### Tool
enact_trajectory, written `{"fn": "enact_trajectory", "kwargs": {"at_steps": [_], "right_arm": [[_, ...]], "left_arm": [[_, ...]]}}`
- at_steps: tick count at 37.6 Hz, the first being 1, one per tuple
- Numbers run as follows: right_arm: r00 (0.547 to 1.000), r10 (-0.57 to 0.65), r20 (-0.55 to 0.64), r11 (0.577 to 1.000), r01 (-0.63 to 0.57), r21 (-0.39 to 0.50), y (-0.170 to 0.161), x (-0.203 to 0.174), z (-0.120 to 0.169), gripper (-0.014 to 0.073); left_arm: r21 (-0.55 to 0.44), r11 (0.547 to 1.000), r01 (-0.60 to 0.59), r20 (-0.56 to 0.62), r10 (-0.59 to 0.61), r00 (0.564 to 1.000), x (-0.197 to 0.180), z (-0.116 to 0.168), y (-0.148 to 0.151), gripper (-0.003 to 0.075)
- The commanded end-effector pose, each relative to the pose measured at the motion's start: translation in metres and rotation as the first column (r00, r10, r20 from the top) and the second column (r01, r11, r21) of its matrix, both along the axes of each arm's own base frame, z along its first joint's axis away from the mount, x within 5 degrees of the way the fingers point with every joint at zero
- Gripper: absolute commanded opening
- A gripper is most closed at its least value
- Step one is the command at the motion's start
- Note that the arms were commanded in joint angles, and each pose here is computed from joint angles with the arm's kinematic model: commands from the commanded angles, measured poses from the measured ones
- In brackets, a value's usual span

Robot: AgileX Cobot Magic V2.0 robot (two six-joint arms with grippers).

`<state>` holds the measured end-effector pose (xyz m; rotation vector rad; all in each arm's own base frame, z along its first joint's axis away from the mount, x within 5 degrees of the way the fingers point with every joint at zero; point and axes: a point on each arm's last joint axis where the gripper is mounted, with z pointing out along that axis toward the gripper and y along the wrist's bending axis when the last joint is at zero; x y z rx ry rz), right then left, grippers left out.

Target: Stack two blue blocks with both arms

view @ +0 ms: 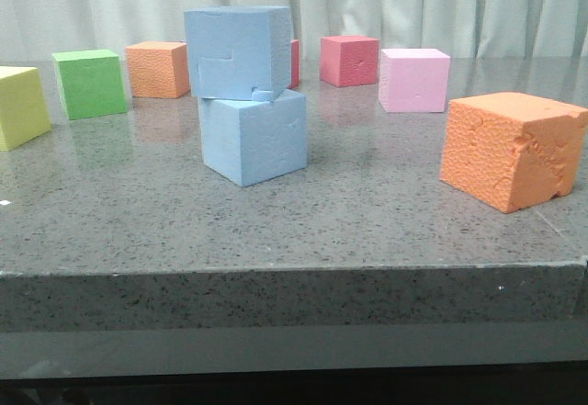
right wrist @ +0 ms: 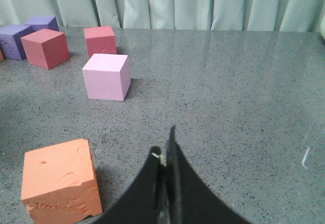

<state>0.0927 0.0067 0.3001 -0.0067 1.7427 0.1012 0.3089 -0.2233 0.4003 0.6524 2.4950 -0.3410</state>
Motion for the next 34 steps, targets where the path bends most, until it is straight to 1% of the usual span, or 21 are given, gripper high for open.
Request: {"fn": "enact_trajectory", "kwargs": {"at_steps": [1, 9, 16, 20, 24, 27, 34], "right_arm": [[0.995, -0.009, 0.102, 1.0, 0.01, -0.007, -0.001, 0.0, 0.016, -0.0068], [0.995, -0.009, 0.102, 1.0, 0.01, -0.007, -0.001, 0.0, 0.016, -0.0068], [0.995, -0.009, 0.103, 1.0, 0.01, -0.007, -0.001, 0.0, 0.016, -0.0068], [0.995, -0.009, 0.103, 1.0, 0.01, -0.007, -0.001, 0.0, 0.016, -0.0068], [0.995, -0.009, 0.103, 1.0, 0.01, -0.007, -0.001, 0.0, 0.016, -0.0068], [0.995, -0.009, 0.102, 1.0, 0.01, -0.007, -0.001, 0.0, 0.016, -0.0068], [0.995, -0.009, 0.102, 1.0, 0.01, -0.007, -0.001, 0.0, 0.016, -0.0068]], "left_arm": [[-0.048, 0.999, 0.007, 0.09, -0.003, 0.996, -0.013, 0.029, 0.007, -0.002], [0.055, 0.998, -0.02, 0.084, 0.016, 0.996, -0.014, 0.027, 0.017, -0.002], [0.044, 0.999, -0.027, 0.118, 0.021, 0.993, -0.022, 0.039, 0.024, -0.002], [0.065, 0.997, -0.049, 0.169, 0.037, 0.985, -0.027, 0.05, 0.033, -0.002], [0.142, 0.984, -0.108, 0.255, 0.069, 0.965, -0.028, 0.058, 0.047, -0.002], [0.171, 0.975, -0.144, 0.291, 0.09, 0.953, -0.03, 0.063, 0.058, -0.002], [0.149, 0.971, -0.19, 0.319, 0.135, 0.938, -0.038, 0.067, 0.083, -0.002]]}}
